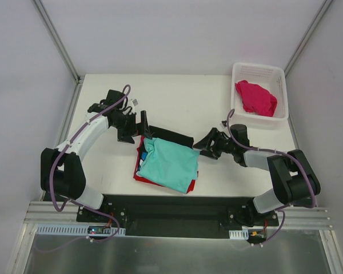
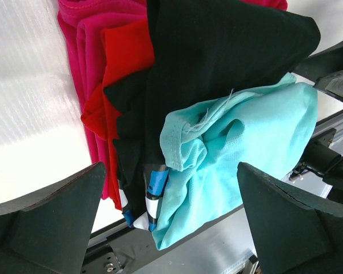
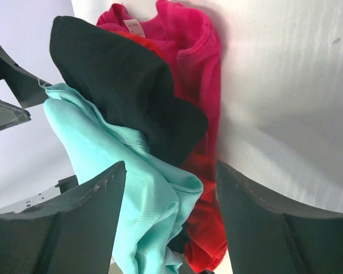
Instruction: Fold and stack the t-shirts
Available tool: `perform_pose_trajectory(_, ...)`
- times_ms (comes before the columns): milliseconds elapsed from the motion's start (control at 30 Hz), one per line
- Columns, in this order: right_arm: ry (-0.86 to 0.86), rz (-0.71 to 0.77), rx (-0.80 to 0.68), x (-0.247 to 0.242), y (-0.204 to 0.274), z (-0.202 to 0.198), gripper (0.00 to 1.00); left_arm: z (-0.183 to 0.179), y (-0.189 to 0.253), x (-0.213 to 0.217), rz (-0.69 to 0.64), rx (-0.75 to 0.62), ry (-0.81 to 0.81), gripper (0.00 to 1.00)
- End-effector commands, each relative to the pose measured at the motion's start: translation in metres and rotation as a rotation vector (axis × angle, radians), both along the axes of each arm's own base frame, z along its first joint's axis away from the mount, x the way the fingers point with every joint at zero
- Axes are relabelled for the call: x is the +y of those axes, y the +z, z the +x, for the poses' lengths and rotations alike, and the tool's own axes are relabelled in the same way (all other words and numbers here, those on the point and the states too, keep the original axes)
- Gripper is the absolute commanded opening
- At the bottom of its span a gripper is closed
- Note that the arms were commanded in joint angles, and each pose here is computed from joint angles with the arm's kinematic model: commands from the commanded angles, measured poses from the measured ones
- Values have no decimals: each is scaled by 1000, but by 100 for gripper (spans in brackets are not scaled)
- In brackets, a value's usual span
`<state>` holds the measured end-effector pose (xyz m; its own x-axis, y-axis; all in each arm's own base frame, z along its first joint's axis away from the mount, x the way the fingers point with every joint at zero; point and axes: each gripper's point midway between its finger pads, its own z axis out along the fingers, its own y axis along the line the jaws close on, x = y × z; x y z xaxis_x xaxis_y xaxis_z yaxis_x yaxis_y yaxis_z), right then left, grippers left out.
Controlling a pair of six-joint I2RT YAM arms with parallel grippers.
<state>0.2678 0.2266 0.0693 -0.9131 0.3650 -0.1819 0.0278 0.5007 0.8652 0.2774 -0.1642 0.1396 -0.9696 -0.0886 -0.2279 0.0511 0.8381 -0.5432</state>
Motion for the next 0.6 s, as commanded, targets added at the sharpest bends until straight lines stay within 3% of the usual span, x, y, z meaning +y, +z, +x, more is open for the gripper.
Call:
perform_pose_trajectory(0, 8, 72, -83, 10, 30, 6, 67, -1, 17, 2, 0, -40, 8, 99)
perform_pose_trajectory(333, 3, 71, -28, 9, 20, -10, 77, -2, 20, 3, 0, -44, 7, 99)
perform_pose_trajectory(567, 5, 68, -1, 6, 12, -21, 77, -2, 23, 3, -2, -47, 10, 99)
